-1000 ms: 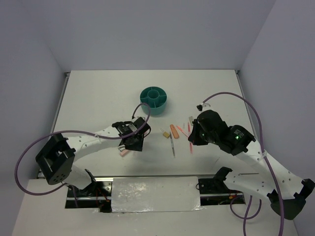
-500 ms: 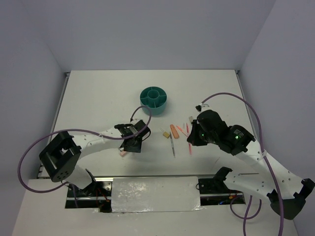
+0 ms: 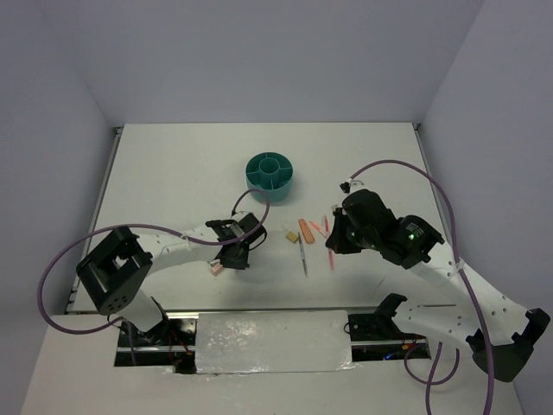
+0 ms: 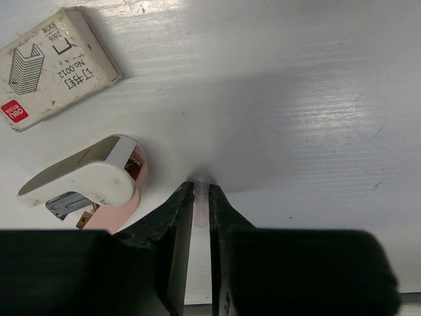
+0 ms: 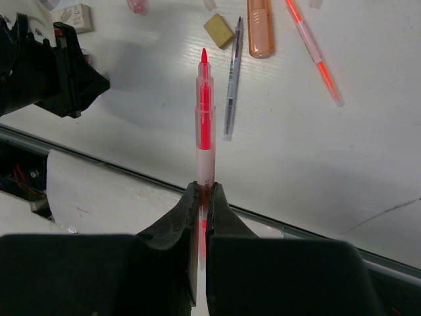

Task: Sort the stationery into containers
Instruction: Close the pen cap on the pen.

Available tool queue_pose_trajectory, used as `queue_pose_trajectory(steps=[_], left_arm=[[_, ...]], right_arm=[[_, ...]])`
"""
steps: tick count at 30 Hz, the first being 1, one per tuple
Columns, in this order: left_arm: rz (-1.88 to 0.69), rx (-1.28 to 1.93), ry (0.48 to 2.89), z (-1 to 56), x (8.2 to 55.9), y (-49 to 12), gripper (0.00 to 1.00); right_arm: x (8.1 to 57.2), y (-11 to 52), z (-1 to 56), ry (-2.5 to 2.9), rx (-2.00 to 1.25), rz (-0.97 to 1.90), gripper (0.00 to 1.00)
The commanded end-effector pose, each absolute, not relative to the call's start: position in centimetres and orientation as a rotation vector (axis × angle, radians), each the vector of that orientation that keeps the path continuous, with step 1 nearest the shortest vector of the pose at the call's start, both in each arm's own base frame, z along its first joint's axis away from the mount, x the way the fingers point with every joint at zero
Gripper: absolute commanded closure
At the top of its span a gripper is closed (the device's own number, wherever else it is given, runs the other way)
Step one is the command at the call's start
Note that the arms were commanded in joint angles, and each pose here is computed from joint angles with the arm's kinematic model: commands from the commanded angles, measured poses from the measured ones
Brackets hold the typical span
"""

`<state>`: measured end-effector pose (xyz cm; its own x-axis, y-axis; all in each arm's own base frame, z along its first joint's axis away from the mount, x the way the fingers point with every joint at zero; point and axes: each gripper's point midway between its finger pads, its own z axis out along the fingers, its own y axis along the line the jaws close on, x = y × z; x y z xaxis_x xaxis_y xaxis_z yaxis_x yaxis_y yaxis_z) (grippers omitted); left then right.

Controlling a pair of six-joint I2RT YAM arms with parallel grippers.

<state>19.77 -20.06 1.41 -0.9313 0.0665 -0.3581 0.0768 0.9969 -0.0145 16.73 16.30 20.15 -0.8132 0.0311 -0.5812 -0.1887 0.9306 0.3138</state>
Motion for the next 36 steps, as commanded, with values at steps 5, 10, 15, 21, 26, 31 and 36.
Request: queue_pose_trajectory(steps=[5, 10, 15, 21, 26, 31, 36], left_arm=[[-0.024, 0.123, 2.835, 0.6, 18.6, -19.8, 0.92], [-0.204, 0.130, 2.761, 6.1, 20.2, -22.7, 1.00], [-0.697, 0.108, 2.310, 23.7, 24.7, -28.4, 1.00], [-1.127, 0.012, 1.833, 38.7, 25.6, -28.2, 1.00], [-1.432, 0.072, 1.594, 44.0, 24.3, -28.4, 1.00], [-1.523, 0.102, 1.549, 44.7, 23.7, -29.0, 1.00], [-1.569, 0.113, 1.546, 44.2, 23.5, -29.5, 1.00]], right_arm=[[17.7, 17.4, 23.7, 2.377, -0.107, 0.573, 1.00], [17.0, 20.3, 25.8, 2.309, -0.229, 0.777, 1.00], [15.9, 23.1, 28.9, 2.153, -0.289, 1.048, 1.00], [15.2, 25.1, 33.0, 1.924, -0.269, 1.307, 1.00], [13.6, 27.3, 36.1, 1.794, -0.407, 1.483, 1.00], [13.6, 28.0, 36.7, 1.776, -0.433, 1.497, 1.00], [13.3, 28.6, 36.8, 1.775, -0.471, 1.515, 1.00]])
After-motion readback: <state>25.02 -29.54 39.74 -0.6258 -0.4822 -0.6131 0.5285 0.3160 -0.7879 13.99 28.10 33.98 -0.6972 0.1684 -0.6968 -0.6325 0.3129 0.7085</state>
